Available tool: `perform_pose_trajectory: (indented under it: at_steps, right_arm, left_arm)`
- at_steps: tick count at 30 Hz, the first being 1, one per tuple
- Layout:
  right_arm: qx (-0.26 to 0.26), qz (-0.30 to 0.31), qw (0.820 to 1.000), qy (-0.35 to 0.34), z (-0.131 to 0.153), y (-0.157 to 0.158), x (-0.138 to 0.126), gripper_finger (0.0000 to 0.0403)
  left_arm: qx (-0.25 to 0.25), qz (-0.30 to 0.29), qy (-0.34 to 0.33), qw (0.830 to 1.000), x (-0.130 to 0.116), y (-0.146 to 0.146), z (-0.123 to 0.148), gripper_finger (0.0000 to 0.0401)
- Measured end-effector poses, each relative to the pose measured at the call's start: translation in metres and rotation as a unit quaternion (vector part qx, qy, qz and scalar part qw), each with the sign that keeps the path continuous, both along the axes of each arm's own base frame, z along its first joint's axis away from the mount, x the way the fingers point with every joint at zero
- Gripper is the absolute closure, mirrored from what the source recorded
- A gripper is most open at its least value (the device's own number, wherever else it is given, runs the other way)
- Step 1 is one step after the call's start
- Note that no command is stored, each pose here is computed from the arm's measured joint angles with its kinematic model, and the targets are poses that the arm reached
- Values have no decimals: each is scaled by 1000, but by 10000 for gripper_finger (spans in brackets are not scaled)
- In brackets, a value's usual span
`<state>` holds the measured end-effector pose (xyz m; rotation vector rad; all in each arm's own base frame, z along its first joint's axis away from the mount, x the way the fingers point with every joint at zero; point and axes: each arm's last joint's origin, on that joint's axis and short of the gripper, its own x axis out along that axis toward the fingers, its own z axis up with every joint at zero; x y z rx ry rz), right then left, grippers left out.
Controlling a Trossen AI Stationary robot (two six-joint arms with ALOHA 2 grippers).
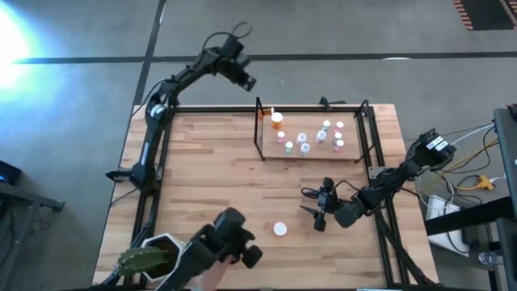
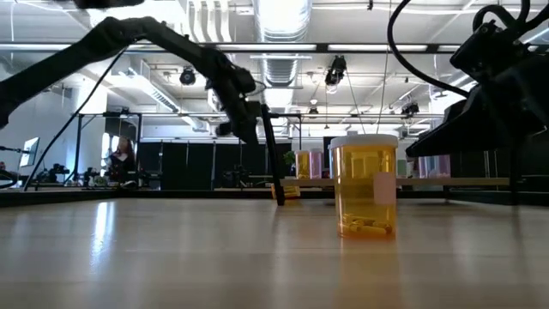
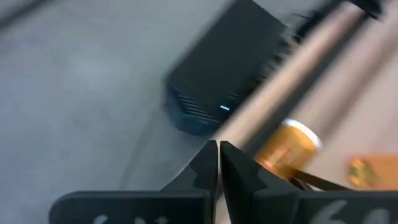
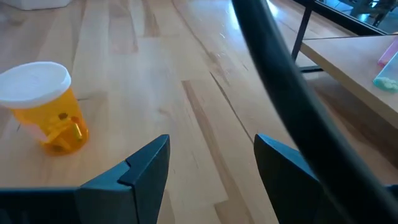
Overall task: Pick and place medicine bottles onto shelf by color
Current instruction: Adjust the shelf on the table, then put the top orange pill bottle on the shelf
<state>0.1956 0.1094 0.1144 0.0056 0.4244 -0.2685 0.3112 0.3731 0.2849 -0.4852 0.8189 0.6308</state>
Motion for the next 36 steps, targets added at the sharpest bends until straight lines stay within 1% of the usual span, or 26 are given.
perform_pose_trajectory:
  at_steps: [4, 7, 9, 13, 18, 26, 31, 33, 36]
  right_arm:
    - [-1, 0, 1000, 2, -1, 0, 0, 180]
    - [-1, 0, 1000, 1, -1, 0, 0, 179]
    - [-1, 0, 1000, 1, -1, 0, 0, 179]
    - [-1, 0, 1000, 1, -1, 0, 0, 179]
    - [-1, 0, 1000, 1, -1, 0, 0, 179]
    - [0, 0, 1000, 0, -1, 0, 0, 179]
    - [0, 0, 1000, 1, -1, 0, 0, 179]
    - [0, 0, 1000, 0, -1, 0, 0, 179]
    - [0, 0, 1000, 0, -1, 0, 0, 179]
  left_arm:
    - [-45, -60, -36, 997, 8, -3, -26, 401]
    - [-66, -105, -85, 989, 19, -10, -38, 401]
    - [-69, -130, -104, 984, 27, -18, -41, 401]
    - [-81, -157, -102, 979, 39, -34, -50, 401]
    - [-77, -170, -99, 977, 47, -43, -54, 401]
    - [-90, -201, -87, 972, 60, -66, -63, 401]
    - [-81, -226, -84, 967, 70, -78, -64, 401]
    - [-69, -225, -83, 968, 71, -78, -63, 401]
    - [-26, -215, -68, 974, 72, -75, -60, 401]
